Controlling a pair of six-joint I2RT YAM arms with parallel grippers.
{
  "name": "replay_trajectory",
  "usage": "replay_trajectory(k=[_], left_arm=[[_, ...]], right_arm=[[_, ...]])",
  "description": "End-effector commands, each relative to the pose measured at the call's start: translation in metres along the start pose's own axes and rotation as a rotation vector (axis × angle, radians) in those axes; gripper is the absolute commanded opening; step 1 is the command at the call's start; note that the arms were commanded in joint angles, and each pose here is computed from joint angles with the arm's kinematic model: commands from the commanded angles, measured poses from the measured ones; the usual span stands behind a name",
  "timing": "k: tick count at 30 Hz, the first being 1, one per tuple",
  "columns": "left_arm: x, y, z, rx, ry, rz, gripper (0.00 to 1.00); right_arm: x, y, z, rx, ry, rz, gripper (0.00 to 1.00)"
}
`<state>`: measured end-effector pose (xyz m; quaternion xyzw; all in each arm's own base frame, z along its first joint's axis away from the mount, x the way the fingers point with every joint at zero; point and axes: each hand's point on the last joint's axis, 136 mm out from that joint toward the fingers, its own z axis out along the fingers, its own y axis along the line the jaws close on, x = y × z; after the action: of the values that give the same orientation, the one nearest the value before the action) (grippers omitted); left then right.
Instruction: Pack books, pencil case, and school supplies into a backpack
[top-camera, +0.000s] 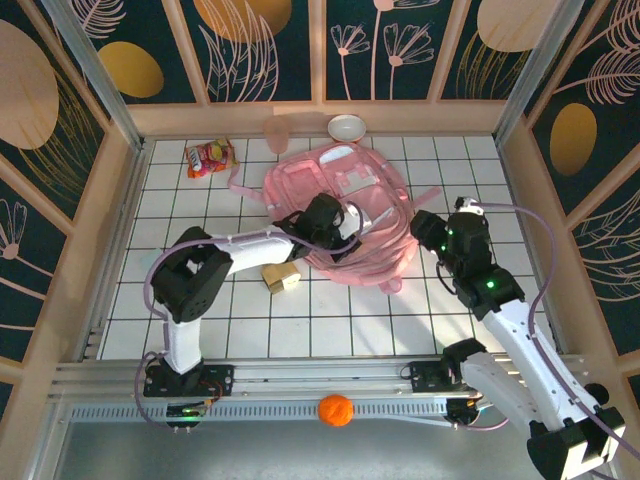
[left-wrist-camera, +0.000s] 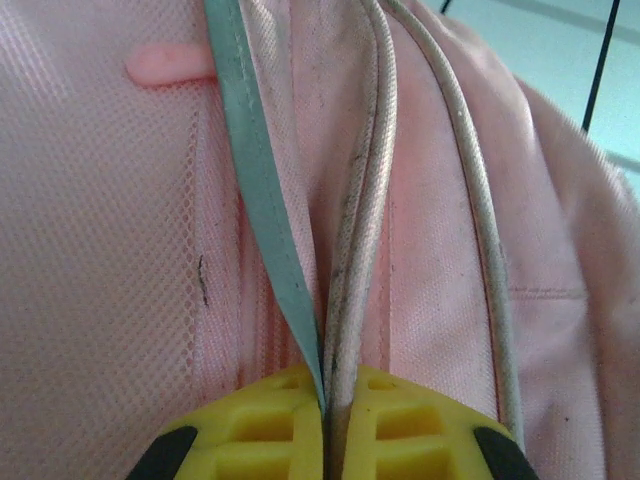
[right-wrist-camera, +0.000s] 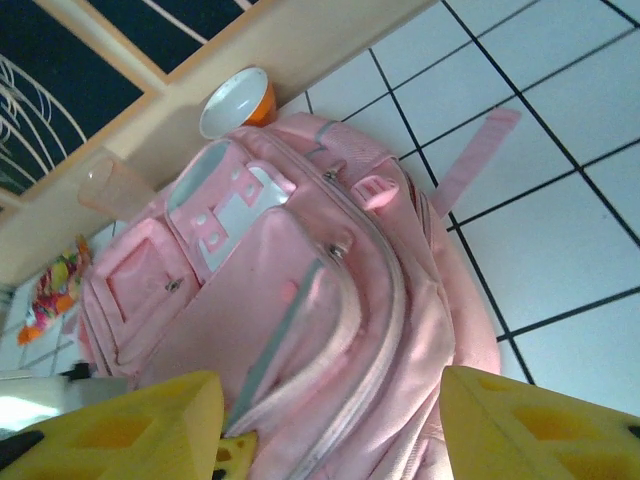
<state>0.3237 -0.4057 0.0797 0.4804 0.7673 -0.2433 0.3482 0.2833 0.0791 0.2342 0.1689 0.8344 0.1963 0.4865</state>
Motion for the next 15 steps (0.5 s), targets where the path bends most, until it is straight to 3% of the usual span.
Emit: replay_trajectory(k=[1, 5, 9, 15], left_arm=[[0.043, -0.017, 0.017, 0.055, 0.121, 0.078, 0.0], [0.025, -0.017, 0.011, 0.048, 0.062, 0.054, 0.19], [-0.019, -0.005, -0.014, 0.014, -0.053, 0.002, 0.48], [-0.092, 0.037, -0.1, -0.093, -0.354, -0.166, 0.76]], right_arm=[[-0.01, 0.016, -0.003, -0.069, -0.027, -0.129, 0.59], [-0.004, 0.031, -0.001, -0.148, -0.006, -0.226, 0.59], [0.004, 0.043, 0.002, -0.23, 0.002, -0.37, 0.59], [0.02, 0.066, 0.004, -0.355, 0.073, -0.622, 0.63]])
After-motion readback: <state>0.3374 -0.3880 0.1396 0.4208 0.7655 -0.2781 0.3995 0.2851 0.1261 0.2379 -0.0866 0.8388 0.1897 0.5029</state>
